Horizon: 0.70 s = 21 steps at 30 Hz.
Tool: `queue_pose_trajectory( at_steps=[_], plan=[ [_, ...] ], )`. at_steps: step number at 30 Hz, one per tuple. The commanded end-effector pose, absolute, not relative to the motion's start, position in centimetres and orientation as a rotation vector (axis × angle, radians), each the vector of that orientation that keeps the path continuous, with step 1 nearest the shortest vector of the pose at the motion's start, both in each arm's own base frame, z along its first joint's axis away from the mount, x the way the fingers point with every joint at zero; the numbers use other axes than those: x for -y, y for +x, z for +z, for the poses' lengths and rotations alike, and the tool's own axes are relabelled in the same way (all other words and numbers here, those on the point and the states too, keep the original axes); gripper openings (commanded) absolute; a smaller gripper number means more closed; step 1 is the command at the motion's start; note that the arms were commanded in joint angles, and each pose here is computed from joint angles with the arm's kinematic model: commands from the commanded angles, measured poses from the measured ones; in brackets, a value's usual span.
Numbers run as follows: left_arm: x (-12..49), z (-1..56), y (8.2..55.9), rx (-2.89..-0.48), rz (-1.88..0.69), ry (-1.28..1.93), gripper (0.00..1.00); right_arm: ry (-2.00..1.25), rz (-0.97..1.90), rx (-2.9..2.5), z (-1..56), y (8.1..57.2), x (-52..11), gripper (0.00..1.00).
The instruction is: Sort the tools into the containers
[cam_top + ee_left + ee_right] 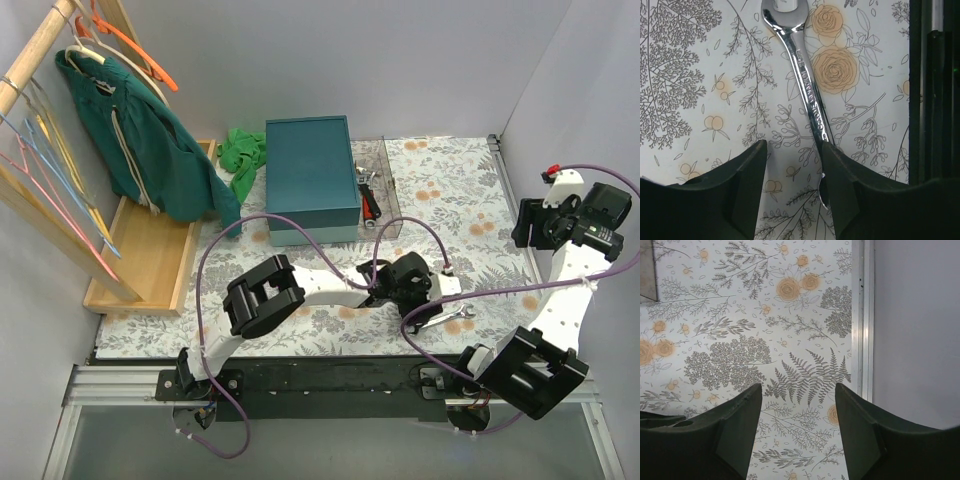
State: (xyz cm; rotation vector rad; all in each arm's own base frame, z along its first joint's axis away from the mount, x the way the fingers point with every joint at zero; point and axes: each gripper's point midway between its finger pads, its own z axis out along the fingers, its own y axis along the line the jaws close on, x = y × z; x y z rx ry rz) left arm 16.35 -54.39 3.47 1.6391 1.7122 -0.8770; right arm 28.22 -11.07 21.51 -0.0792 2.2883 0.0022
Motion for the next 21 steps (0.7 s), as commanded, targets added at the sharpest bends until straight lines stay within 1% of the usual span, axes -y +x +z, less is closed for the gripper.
queue_pose_trajectory(
  at_steps=[1, 3, 6, 11, 14, 16, 19, 21],
  plan=[
    [55.6, 3.7, 15.6, -1.693, -0.801, 1.656, 0.47, -0.056, -0.012, -2.271, 21.1, 28.4, 12.9, 0.67],
    [55.2, 2.0, 15.6, -1.731, -0.723, 1.677, 0.45, -0.044, 0.017, -2.266, 21.0, 28.5, 13.0, 0.67],
    [54.6, 1.9, 16.3, -1.776, -0.652, 1.633, 0.44, -0.028, 0.039, -2.238, 21.7, 28.7, 13.2, 0.67],
    [54.4, 3.0, 16.1, -1.75, -0.655, 1.653, 0.44, -0.022, 0.044, -2.213, 22.0, 28.3, 13.3, 0.67],
    [53.8, 1.3, 15.8, -1.774, -0.597, 1.712, 0.44, -0.019, 0.043, -2.21, 21.9, 28.1, 13.4, 0.67],
    [52.3, -1.2, 15.2, -1.852, -0.532, 1.781, 0.41, -0.028, 0.046, -2.199, 22.0, 28.2, 13.3, 0.67],
    [50.1, -3.1, 14.0, -1.988, -0.496, 1.844, 0.36, -0.095, 0.092, -2.191, 22.0, 28.4, 12.6, 0.67],
    [48.7, -4.0, 13.2, -2.069, -0.49, 1.856, 0.34, -0.173, 0.189, -2.184, 21.4, 28.2, 11.1, 0.67]
  ],
)
